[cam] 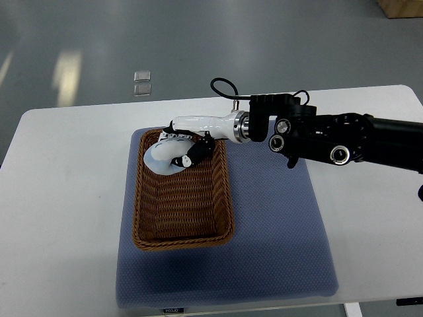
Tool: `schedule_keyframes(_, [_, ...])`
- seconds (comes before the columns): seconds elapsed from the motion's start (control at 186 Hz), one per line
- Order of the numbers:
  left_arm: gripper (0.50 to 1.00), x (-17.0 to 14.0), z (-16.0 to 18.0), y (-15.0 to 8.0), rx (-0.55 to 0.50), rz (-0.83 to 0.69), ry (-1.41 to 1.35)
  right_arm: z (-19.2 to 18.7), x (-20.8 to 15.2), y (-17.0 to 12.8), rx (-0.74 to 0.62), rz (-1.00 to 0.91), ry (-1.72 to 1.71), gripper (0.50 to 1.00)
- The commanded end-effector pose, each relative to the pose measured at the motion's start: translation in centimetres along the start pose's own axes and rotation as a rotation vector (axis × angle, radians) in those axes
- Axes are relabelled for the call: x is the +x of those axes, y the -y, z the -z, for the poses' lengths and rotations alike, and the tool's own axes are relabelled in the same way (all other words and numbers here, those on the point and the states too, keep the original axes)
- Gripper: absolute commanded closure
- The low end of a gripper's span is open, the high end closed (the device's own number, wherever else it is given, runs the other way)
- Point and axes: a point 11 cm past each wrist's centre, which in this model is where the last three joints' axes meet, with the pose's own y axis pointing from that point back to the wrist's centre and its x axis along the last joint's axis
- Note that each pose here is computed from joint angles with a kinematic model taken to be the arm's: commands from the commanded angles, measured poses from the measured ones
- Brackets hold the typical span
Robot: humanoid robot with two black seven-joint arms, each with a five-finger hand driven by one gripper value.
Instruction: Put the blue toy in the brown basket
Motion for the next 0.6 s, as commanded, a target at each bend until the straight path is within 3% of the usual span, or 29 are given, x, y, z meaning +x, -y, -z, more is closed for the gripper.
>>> schedule_keyframes(0.0, [0.5,-0.1,0.0,0.0,0.0,0.002,-0.001,-0.9,-2.3,1.4,-0.029,0.026,-0.005,0.932])
schedule_keyframes(0.198, [0.5,-0.1,-0.1,0.0,-0.002,0.002,0.001,-2.3,-5.2,2.7,-0.056,0.023,0.014,0.899])
schedule_keyframes(0.231, [0.5,-0.1,-0.1,0.0,-0.002,0.002,0.0,-2.3,-5.4,2.7,-0.056,0.022,0.015,0.877])
schedule_keyframes(0.413, [0.5,0.0,-0.2,0.0,-0.003,-0.001,0.0,-2.4,-5.1,2.6,-0.056,0.011,0.036,0.636])
schedule_keyframes(0.595, [0.5,0.1,-0.1,0.0,-0.001,-0.004,0.0,-2.0,-2.6,2.0,-0.04,-0.045,0.064,0.605])
